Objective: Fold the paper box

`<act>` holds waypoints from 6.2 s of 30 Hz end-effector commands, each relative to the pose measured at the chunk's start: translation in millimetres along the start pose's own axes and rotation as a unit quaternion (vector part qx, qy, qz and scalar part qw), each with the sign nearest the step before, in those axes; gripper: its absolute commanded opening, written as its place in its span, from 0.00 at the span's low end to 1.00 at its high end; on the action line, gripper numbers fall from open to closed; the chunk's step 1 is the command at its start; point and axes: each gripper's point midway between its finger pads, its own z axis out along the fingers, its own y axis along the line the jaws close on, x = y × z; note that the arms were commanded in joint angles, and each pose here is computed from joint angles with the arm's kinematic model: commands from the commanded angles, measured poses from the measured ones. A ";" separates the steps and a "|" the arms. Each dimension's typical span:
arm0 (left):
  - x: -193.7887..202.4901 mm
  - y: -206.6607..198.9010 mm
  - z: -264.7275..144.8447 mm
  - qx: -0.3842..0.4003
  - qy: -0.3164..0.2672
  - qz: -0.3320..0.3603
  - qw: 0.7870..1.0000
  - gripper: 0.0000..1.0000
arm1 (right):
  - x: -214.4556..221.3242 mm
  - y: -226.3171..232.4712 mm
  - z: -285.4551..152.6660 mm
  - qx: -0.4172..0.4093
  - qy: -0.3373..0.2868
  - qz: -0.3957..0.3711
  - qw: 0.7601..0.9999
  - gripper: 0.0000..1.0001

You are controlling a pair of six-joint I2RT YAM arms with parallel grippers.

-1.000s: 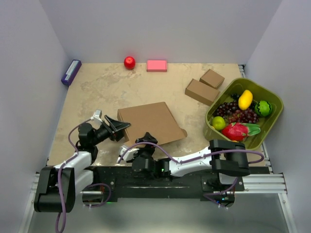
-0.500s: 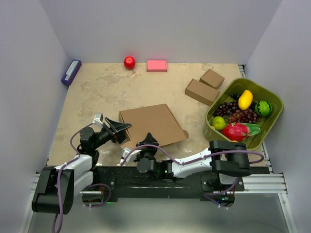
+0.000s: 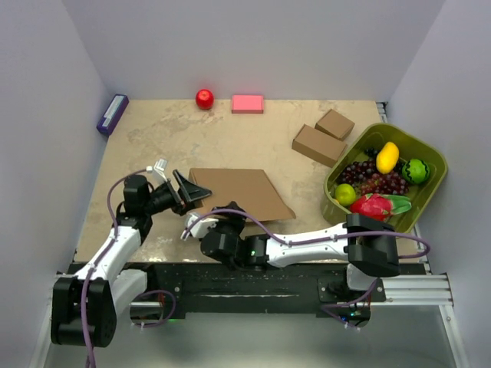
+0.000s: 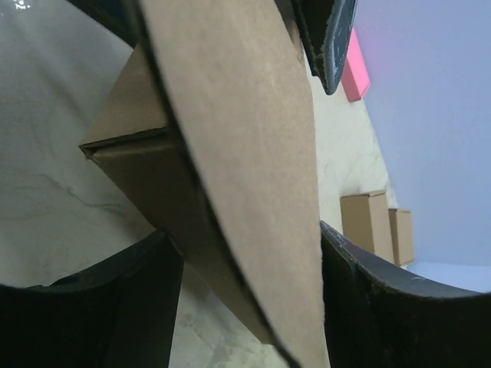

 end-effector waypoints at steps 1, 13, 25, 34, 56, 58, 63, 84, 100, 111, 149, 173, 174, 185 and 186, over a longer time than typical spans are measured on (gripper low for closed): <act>-19.5 -0.8 -10.7 -0.056 -0.006 0.152 0.987 1.00 | 15.8 -12.9 -9.8 -0.039 0.058 -0.014 0.997 0.30; -48.1 8.9 -21.8 -0.111 -0.059 0.196 0.972 1.00 | 26.9 -58.4 -20.0 -0.025 0.107 -0.011 0.994 0.25; -100.3 6.2 -22.9 -0.140 -0.114 0.222 0.958 1.00 | 37.5 -74.3 -36.6 -0.028 0.153 -0.031 0.987 0.22; -99.3 19.1 -11.5 -0.122 -0.105 0.142 0.977 1.00 | 33.9 -79.8 -41.9 0.020 0.153 -0.062 0.986 0.20; -151.9 1.5 -49.9 -0.194 -0.224 0.240 0.925 1.00 | -6.9 -79.4 -56.3 -0.104 0.128 0.014 0.986 0.19; -156.5 -1.9 -53.9 -0.205 -0.226 0.256 0.917 1.00 | -7.7 -74.8 -55.5 -0.127 0.140 0.018 0.982 0.19; -150.8 6.6 -48.8 -0.197 -0.215 0.269 0.918 1.00 | -8.1 -77.4 -53.8 -0.172 0.174 0.019 0.969 0.17; -131.1 2.6 -28.5 -0.164 -0.165 0.279 0.932 1.00 | -12.5 -54.0 -12.6 -0.338 0.222 0.092 0.910 0.28; -126.3 16.6 -21.7 -0.168 -0.143 0.263 0.939 1.00 | -4.9 -76.2 54.1 -0.233 0.230 0.043 0.944 0.59; -132.6 7.7 -19.2 -0.147 -0.149 0.280 0.937 1.00 | -4.9 -70.8 71.9 -0.328 0.209 0.097 0.916 0.44; -150.4 -85.4 72.4 0.071 -0.076 0.476 0.873 0.87 | 41.5 -59.7 90.3 -0.469 0.197 0.155 0.847 0.47; -123.5 -81.1 80.1 0.072 -0.043 0.497 0.863 0.17 | 30.1 -94.4 99.5 -0.384 0.167 0.184 0.889 0.73; -124.8 -80.7 80.6 0.068 -0.046 0.498 0.863 0.15 | 29.9 -99.0 101.5 -0.371 0.167 0.190 0.894 0.74; -135.4 -83.8 79.0 0.042 -0.067 0.495 0.865 0.02 | 29.0 -149.6 94.0 -0.235 0.151 0.250 0.927 0.99; -136.2 -84.2 78.7 0.040 -0.069 0.493 0.866 0.01 | 23.0 -165.3 88.2 -0.209 0.137 0.266 0.931 0.99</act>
